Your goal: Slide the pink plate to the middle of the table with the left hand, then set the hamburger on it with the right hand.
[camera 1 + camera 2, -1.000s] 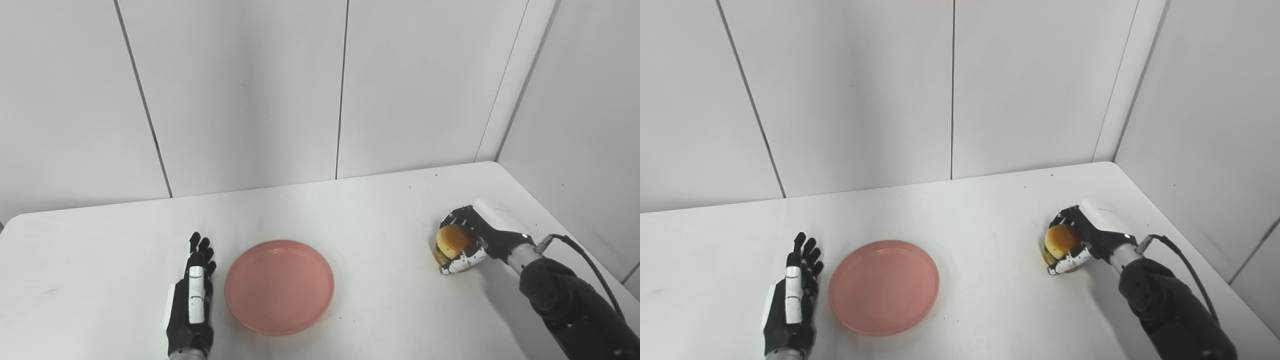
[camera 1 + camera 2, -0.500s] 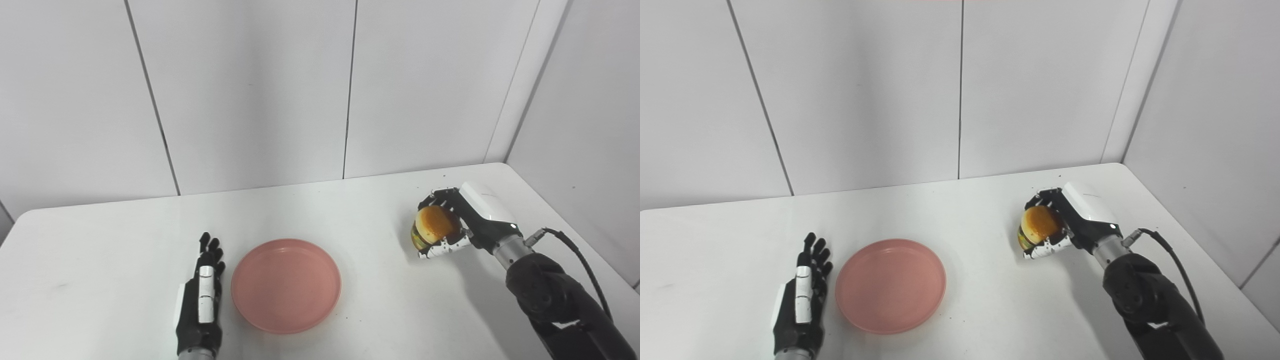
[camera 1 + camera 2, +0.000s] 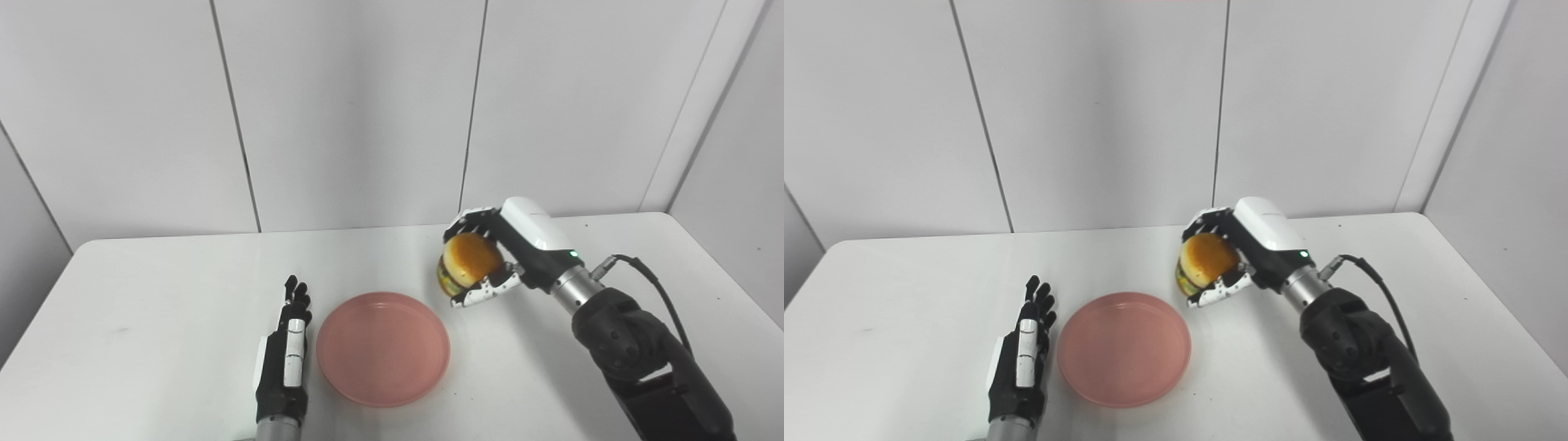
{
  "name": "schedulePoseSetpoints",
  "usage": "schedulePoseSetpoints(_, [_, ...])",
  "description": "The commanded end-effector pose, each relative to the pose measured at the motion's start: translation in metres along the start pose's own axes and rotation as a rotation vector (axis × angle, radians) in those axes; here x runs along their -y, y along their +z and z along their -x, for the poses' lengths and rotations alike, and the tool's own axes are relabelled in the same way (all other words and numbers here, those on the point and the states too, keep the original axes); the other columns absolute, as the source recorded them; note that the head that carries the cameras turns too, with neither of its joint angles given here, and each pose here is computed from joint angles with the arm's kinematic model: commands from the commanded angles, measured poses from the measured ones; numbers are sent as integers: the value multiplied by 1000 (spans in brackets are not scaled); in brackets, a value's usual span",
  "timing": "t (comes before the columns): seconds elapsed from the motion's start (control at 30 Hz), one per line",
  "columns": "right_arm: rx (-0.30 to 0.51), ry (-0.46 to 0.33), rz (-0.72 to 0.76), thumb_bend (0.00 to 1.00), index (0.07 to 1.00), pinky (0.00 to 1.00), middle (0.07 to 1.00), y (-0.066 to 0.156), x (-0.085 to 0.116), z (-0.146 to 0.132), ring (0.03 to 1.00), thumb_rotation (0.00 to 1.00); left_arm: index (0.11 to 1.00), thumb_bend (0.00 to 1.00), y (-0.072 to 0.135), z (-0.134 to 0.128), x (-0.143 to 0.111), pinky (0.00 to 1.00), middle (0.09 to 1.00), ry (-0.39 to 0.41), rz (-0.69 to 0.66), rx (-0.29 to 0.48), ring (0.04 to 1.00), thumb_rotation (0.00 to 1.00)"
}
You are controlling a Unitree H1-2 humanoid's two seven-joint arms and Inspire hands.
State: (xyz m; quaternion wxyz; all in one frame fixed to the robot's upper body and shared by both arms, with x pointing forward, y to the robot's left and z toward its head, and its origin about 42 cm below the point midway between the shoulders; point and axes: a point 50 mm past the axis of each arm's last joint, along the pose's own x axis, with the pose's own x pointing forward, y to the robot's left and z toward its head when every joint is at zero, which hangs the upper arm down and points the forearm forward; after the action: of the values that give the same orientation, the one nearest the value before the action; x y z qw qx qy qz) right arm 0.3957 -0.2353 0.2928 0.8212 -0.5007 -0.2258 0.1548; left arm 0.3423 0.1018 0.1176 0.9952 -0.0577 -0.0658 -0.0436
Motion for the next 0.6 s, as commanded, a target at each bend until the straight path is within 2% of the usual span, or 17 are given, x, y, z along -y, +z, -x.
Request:
schedulePoseSetpoints(0.0, [122, -49, 27, 525, 517, 346, 447, 21, 17, -19, 407, 0, 1000, 715, -29, 23, 15, 1000, 1000, 25, 19, -117, 1000, 1000])
schedulePoseSetpoints(0.2, [198, 37, 4, 525, 517, 325, 445, 42, -4, -39, 394, 0, 1000, 728, -26, 21, 22, 1000, 1000, 25, 25, -126, 1000, 1000])
schedulePoseSetpoints(0.4, [212, 122, 29, 526, 515, 312, 435, 49, -25, -47, 377, 0, 1000, 726, -24, 21, 25, 1000, 1000, 13, -6, -140, 1000, 1000])
schedulePoseSetpoints(0.57, [194, 196, 74, 525, 520, 316, 429, 44, -42, -53, 389, 0, 1000, 727, -23, 21, 24, 1000, 1000, -5, -33, -148, 1000, 1000])
